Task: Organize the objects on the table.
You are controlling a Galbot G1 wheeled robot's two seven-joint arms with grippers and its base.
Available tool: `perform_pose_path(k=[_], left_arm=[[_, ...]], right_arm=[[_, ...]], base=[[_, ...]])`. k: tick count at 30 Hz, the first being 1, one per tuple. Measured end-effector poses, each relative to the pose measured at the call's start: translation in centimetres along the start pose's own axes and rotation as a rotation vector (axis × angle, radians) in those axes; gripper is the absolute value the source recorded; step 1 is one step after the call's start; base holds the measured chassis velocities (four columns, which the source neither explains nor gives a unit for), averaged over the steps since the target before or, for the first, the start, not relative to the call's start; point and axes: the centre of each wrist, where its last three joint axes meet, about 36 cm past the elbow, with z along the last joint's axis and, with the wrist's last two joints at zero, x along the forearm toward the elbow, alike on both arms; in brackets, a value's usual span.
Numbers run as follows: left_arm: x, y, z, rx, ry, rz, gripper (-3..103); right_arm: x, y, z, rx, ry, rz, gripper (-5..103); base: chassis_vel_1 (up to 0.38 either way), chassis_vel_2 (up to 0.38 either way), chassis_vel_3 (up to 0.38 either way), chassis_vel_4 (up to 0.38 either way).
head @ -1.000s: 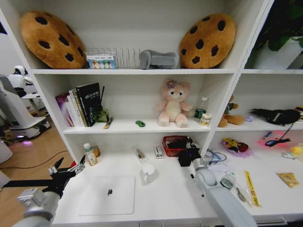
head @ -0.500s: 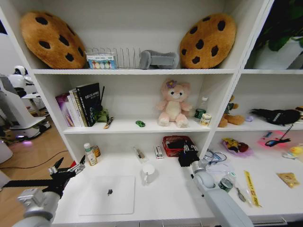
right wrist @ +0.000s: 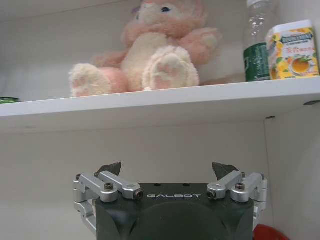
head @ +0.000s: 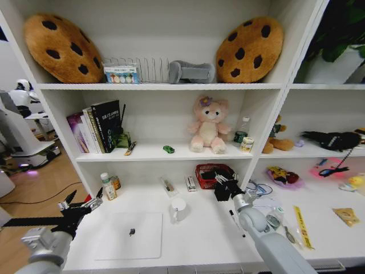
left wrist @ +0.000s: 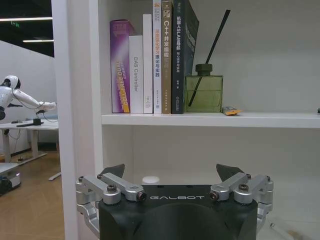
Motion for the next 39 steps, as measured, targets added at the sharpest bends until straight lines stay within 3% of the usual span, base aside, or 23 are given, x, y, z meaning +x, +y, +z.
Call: perform_pose_path(k=[3, 6, 8, 11, 14, 16, 20, 30, 39], left_arm=[[0.0, 0.0, 0.0, 0.000, 0.000, 0.000, 100], [0.0, 0.0, 0.0, 0.000, 0.000, 0.000, 100], [0.0, 0.0, 0.0, 0.000, 0.000, 0.000, 100], [0.0, 0.0, 0.0, 0.000, 0.000, 0.000, 100], [0.0, 0.0, 0.0, 0.000, 0.000, 0.000, 100], [0.0, 0.0, 0.0, 0.000, 0.000, 0.000, 100], [0.0, 0.0, 0.0, 0.000, 0.000, 0.000, 100], [0.0, 0.0, 0.0, 0.000, 0.000, 0.000, 100], [0.0, 0.0, 0.0, 0.000, 0.000, 0.000, 100]], right_arm=[[2.2, 0.8, -0.7, 0.010, 0.053, 0.014, 100], [6.1, 1.4, -2.5, 0.006, 0.221, 0.064, 100], [7.0, 1.2, -3.2, -0.008, 0.272, 0.064, 100], [9.8, 0.0, -3.9, -0.004, 0.403, 0.059, 100], [10.8, -0.9, -4.1, 0.004, 0.461, 0.063, 100], [12.5, -2.8, -2.7, 0.003, 0.616, 0.102, 100], [12.8, -3.6, -1.3, -0.015, 0.684, 0.125, 100], [10.0, -3.6, -0.3, -0.073, 0.700, 0.140, 100], [8.8, -3.6, 0.7, -0.167, 0.751, 0.170, 100]], base=[[0.000, 0.000, 0.000, 0.000], [0.000, 0.000, 0.000, 0.000], [0.000, 0.000, 0.000, 0.000], [0.000, 0.000, 0.000, 0.000], [0.000, 0.000, 0.000, 0.000], [0.000, 0.000, 0.000, 0.000], [0.000, 0.000, 0.000, 0.000], [0.000, 0.000, 0.000, 0.000], [0.000, 0.000, 0.000, 0.000]])
